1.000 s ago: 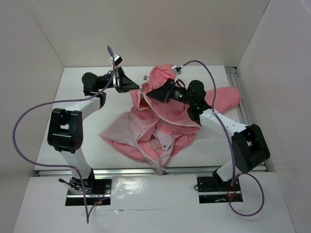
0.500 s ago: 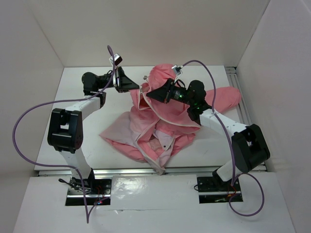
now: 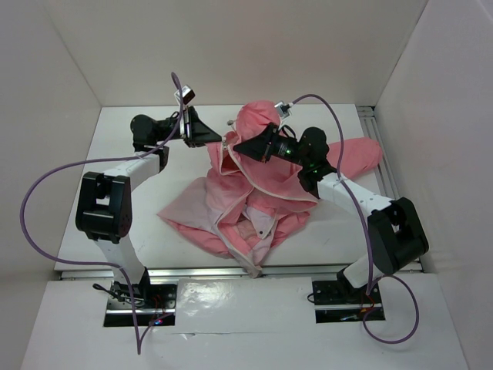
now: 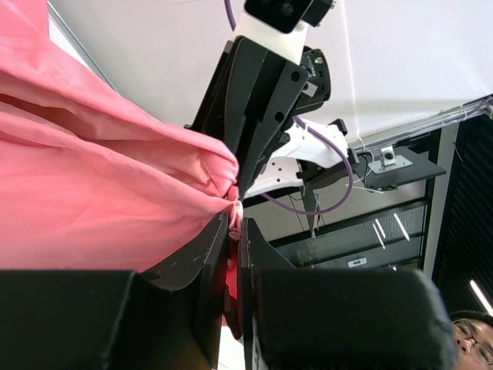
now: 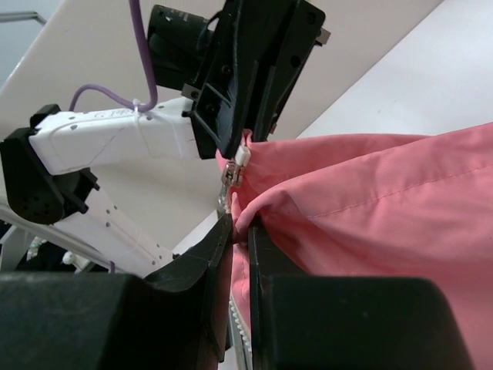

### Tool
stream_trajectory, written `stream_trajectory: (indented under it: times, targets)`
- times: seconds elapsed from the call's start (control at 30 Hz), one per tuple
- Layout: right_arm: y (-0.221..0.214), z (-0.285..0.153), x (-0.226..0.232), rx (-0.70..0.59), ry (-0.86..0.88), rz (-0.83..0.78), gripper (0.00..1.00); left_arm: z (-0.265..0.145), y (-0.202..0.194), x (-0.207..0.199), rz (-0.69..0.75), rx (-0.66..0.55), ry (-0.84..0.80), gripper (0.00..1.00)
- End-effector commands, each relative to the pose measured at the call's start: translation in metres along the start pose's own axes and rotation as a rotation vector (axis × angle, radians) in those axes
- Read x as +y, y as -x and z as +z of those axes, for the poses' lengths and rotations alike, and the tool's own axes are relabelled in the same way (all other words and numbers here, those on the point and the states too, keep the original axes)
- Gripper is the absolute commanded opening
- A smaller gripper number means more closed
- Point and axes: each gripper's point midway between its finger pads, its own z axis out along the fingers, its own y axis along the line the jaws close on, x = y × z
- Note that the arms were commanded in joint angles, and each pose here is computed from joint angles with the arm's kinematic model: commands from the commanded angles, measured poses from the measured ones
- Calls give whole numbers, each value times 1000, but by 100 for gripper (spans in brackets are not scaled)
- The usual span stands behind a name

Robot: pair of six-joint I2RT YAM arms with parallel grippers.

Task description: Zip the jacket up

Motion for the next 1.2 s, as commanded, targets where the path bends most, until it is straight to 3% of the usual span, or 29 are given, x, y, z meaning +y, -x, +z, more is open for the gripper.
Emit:
stream_trajectory:
  times: [0.0, 1.17]
  targets:
    - [22, -2, 29, -59, 95, -87, 0, 0, -23, -39, 543, 45, -135, 0]
    - [38, 3, 28, -109, 137, -69, 0, 1, -27, -35, 523, 51, -137, 0]
